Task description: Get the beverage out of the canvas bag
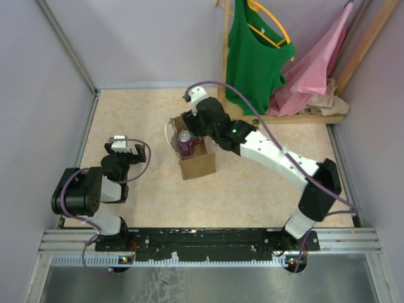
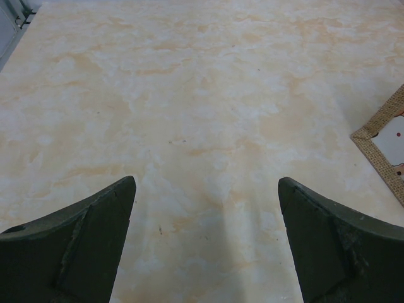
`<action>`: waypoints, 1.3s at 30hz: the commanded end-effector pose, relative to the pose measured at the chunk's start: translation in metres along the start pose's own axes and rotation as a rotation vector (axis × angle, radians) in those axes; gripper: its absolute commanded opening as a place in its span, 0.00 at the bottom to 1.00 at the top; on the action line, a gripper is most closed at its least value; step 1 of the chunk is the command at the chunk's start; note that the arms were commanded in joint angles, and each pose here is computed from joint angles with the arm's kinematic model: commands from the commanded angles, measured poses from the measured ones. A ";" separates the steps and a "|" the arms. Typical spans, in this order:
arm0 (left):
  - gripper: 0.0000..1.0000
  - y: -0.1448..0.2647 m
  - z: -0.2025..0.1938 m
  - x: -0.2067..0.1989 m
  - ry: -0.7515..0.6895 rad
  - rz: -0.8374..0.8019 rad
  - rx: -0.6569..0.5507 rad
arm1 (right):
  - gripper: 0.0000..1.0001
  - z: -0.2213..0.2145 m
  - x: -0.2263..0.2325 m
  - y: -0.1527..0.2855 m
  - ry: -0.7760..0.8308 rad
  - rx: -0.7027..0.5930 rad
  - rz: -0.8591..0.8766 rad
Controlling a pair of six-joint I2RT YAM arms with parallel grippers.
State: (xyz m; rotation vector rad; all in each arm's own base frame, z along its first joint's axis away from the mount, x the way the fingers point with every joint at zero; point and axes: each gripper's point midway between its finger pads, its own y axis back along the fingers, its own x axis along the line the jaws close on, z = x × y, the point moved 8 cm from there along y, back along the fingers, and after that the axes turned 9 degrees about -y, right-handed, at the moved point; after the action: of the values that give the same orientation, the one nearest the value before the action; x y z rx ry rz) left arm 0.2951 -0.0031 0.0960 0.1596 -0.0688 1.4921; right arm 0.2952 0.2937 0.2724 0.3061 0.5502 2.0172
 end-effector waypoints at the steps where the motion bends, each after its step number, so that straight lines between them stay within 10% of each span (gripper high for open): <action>1: 1.00 -0.003 0.004 0.000 -0.006 -0.008 -0.019 | 0.00 0.083 -0.008 0.077 -0.067 -0.425 0.027; 14: 1.00 -0.003 0.003 0.000 -0.006 -0.006 -0.018 | 0.00 0.097 -0.068 0.176 -0.170 -0.667 -0.282; 22: 1.00 -0.003 0.004 0.000 -0.005 -0.006 -0.019 | 0.00 0.046 -0.102 0.192 -0.190 -0.461 -0.560; 39: 1.00 -0.003 0.003 0.000 -0.006 -0.007 -0.018 | 0.00 -0.074 -0.123 0.094 -0.347 0.007 -0.437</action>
State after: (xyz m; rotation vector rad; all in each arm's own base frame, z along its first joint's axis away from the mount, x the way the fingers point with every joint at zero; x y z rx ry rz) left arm 0.2951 -0.0031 0.0960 0.1596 -0.0688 1.4921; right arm 0.2367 0.1117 0.2567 0.4115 0.5000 1.4356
